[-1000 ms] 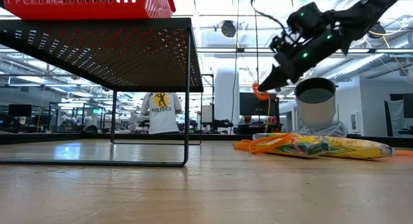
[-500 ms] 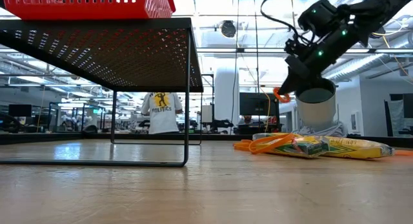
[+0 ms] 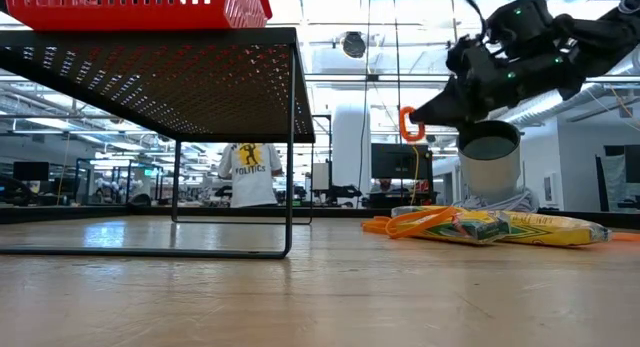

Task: Pick & Place Office Desk Supplies
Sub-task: Put the orange spring keychain into the top red basket on the shelf

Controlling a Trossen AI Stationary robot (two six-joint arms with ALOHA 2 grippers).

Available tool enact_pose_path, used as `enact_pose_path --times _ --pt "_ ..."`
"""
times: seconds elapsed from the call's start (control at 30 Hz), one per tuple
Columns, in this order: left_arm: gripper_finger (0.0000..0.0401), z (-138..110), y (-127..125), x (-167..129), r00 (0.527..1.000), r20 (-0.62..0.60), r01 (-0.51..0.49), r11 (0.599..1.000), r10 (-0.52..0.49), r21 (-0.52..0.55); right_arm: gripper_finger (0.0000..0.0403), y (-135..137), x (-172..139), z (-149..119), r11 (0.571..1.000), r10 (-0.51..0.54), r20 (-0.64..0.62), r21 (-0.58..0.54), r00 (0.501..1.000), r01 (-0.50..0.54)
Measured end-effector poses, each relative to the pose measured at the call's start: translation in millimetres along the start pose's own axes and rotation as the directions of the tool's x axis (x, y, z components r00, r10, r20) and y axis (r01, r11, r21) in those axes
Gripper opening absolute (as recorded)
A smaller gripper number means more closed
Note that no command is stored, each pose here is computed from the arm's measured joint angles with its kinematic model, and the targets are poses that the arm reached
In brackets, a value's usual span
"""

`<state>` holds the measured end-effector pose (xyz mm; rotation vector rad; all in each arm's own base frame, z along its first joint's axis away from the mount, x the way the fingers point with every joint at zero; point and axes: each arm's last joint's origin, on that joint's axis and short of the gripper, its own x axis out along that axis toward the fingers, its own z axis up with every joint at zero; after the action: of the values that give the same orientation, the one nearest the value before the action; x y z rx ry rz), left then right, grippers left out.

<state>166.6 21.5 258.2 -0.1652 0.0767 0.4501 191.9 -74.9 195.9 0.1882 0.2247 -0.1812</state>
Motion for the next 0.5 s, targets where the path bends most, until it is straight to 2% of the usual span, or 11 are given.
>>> enact_pose_path --times 0.13,0.27,0.37,0.5 --pt "0.0251 0.6 -0.1 0.0 1.0 0.006 0.001 1.0 -0.001 -0.011 0.0028 9.9 1.3 0.7 0.994 0.113 0.006 -0.007 0.994 -0.113" --pt "0.0251 2.0 -0.4 0.0 1.0 0.019 0.004 1.0 -0.004 -0.026 0.0031 22.2 1.5 3.6 0.962 0.273 0.026 -0.012 0.962 -0.273" --pt "0.0251 2.9 -0.5 0.0 1.0 0.028 0.006 0.999 -0.005 -0.031 0.0029 31.7 0.4 7.7 0.913 0.408 0.052 -0.045 0.911 -0.406" --pt "0.0251 2.9 -0.5 0.0 1.0 0.028 0.007 0.998 -0.005 -0.055 0.0025 42.3 -3.4 16.2 0.814 0.578 0.102 -0.129 0.809 -0.566"
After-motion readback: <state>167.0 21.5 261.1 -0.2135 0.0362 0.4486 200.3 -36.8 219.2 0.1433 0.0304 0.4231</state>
